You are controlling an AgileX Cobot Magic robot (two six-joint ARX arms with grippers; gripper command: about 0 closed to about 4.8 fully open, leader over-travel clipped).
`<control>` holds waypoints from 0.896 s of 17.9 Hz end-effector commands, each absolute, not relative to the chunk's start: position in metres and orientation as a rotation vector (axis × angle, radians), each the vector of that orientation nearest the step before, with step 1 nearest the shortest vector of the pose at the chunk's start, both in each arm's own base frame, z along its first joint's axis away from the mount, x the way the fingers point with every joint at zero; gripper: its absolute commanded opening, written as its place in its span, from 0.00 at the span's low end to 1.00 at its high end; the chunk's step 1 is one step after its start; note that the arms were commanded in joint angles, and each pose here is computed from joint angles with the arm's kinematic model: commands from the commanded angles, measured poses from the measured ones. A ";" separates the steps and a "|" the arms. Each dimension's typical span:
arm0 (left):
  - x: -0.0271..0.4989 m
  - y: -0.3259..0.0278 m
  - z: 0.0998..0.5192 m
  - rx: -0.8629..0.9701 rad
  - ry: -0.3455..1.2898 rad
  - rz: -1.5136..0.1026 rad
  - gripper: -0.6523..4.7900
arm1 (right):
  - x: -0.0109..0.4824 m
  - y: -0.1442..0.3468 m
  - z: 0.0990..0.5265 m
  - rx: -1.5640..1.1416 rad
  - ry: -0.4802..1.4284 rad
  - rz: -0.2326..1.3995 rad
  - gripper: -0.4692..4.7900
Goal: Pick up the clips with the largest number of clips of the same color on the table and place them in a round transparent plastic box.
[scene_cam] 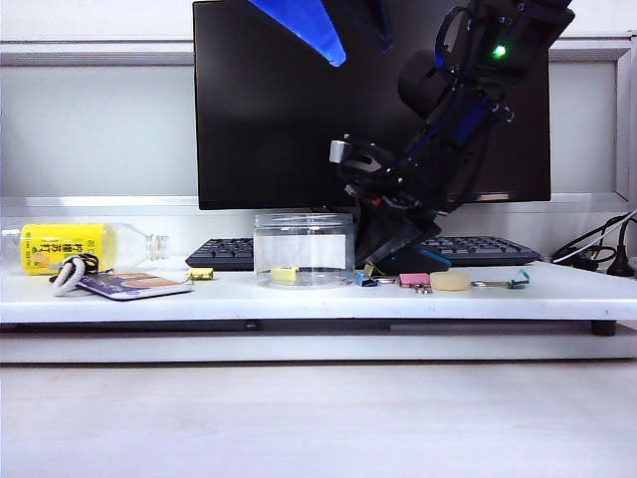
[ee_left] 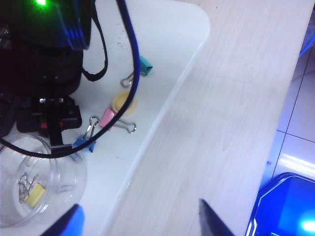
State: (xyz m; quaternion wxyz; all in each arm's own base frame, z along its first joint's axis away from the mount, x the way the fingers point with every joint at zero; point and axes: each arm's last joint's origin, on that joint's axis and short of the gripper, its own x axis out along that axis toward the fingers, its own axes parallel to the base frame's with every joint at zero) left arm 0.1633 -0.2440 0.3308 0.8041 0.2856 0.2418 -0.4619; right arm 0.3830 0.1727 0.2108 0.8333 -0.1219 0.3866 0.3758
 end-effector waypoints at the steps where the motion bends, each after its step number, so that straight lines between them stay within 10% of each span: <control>1: 0.163 -0.244 0.333 0.609 0.503 -0.991 0.69 | 0.384 0.175 0.215 -0.272 0.797 0.778 0.24; 16: 0.164 -0.243 0.331 0.669 0.498 -0.968 0.69 | 0.380 0.170 0.223 -0.321 0.803 0.713 0.14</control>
